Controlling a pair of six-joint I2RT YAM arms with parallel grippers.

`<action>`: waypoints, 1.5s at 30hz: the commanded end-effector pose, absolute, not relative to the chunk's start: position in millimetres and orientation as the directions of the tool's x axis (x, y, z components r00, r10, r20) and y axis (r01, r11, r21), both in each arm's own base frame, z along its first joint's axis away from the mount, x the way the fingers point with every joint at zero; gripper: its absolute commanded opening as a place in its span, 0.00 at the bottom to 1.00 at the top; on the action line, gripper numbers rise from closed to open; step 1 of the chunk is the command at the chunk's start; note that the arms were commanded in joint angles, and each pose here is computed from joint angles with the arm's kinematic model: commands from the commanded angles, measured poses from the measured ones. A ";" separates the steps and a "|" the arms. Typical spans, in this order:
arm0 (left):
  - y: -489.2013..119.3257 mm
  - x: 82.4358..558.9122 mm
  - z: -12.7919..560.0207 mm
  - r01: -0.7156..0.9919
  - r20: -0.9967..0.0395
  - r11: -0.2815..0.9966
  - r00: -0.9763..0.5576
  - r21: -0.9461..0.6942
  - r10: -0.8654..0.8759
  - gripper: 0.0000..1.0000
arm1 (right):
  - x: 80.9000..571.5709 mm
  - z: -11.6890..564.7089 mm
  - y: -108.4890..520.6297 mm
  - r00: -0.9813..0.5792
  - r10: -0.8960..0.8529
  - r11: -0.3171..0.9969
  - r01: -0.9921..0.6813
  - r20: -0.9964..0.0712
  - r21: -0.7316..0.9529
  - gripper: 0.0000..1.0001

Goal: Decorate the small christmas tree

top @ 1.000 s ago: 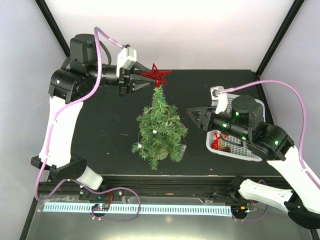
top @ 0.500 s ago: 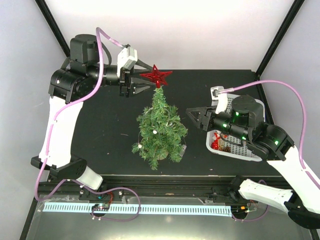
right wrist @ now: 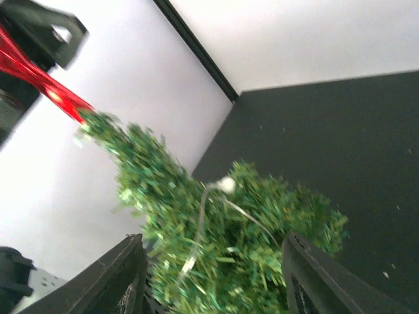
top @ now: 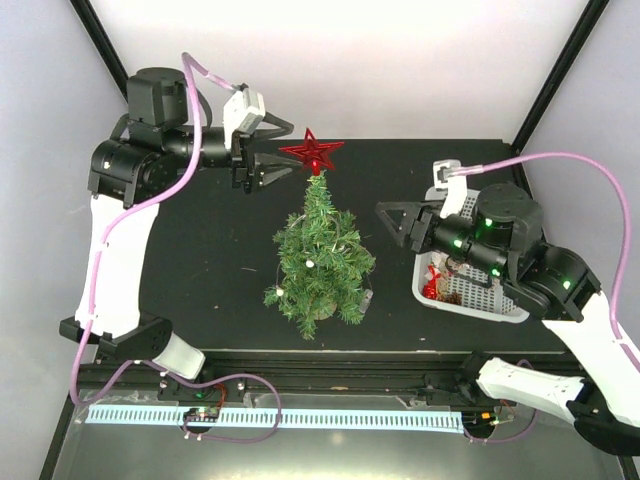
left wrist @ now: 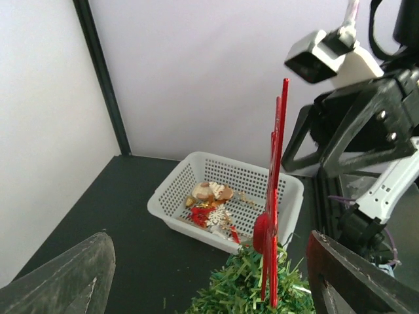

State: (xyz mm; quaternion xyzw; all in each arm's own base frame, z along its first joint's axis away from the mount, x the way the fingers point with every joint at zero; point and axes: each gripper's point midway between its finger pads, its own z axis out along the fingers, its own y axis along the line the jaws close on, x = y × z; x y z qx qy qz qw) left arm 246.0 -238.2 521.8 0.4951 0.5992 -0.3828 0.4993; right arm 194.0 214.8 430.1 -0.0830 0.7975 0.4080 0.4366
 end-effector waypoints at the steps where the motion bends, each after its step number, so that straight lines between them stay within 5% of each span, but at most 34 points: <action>1: -221.9 232.5 539.8 0.964 -0.983 0.259 0.013 0.061 0.185 0.79 | 198.0 485.3 208.5 -0.519 0.321 0.620 -0.517 -0.793 0.589 0.58; 14: -202.6 243.5 558.7 0.947 -0.995 0.322 -0.017 0.017 0.101 0.43 | 226.1 559.4 240.2 -0.473 0.367 0.579 -0.558 -0.801 0.594 0.59; 45: -211.8 250.2 568.6 0.966 -0.998 0.258 -0.040 -0.026 0.050 0.41 | 250.1 551.5 279.2 -0.532 0.346 0.547 -0.555 -0.773 0.627 0.60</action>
